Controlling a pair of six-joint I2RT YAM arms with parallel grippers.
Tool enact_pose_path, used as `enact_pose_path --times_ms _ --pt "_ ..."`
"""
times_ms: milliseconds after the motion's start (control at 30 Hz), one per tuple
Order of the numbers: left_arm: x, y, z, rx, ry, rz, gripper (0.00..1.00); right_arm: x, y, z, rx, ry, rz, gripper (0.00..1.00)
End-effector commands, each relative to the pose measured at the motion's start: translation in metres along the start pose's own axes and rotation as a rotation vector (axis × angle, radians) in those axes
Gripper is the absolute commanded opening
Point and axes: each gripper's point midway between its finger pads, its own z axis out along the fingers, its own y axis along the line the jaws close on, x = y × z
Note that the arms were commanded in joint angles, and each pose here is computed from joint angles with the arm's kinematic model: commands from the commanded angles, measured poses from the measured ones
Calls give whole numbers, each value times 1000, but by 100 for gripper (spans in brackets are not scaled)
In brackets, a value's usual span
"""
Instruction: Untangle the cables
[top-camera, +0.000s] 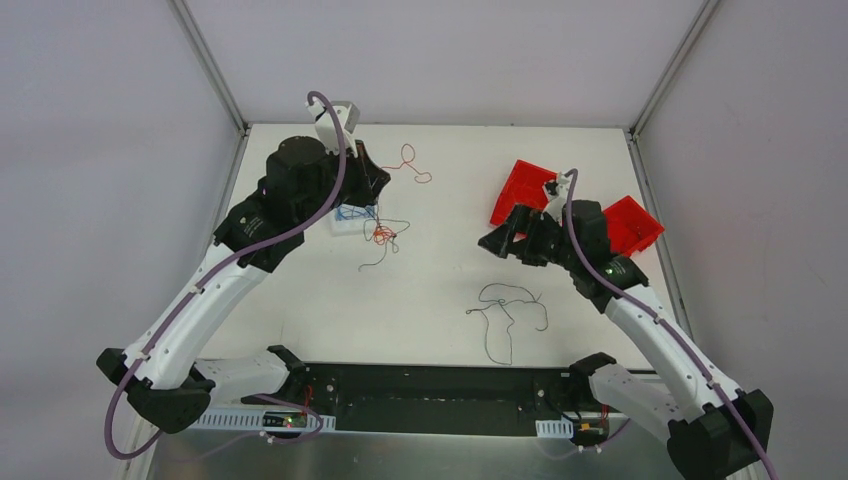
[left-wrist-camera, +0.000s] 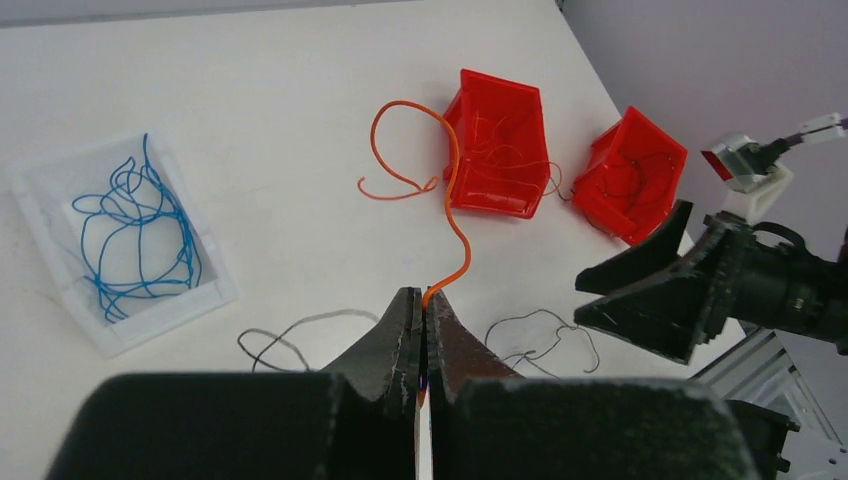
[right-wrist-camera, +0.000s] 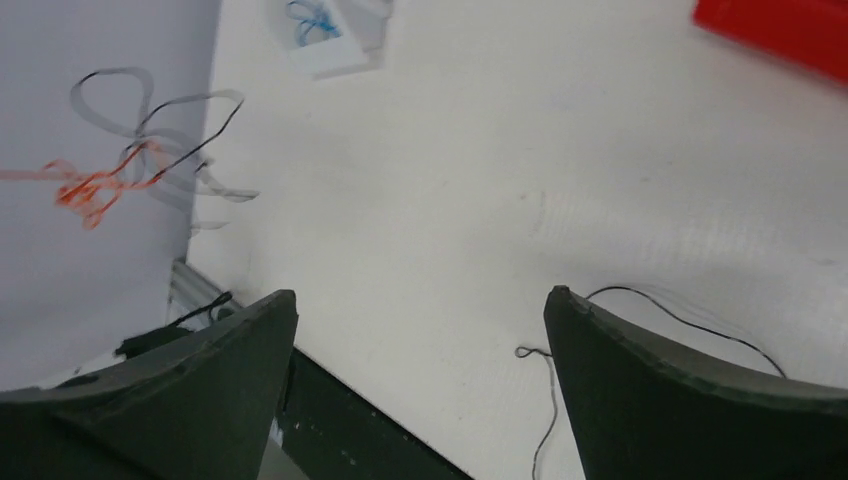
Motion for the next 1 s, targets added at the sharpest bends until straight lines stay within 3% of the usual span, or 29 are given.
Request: enact_pose_path --times_ms 0,167,300,567,833,967 --pt "-32 -23 -7 97 -77 -14 0 -28 -45 2 306 -89 32 99" --pt "-23 -19 -9 93 -66 -12 0 -13 -112 -26 704 -93 114 100" --pt "-18 -16 -13 90 -64 -12 0 6 -144 -46 886 -82 152 100" --pt "-12 -14 -14 88 -55 -8 0 69 -167 -34 895 62 289 100" --pt "-3 -10 -17 84 -45 -5 0 87 -157 -5 794 136 384 100" --pt "0 -8 -17 77 -42 -3 0 89 -144 3 813 130 323 100"
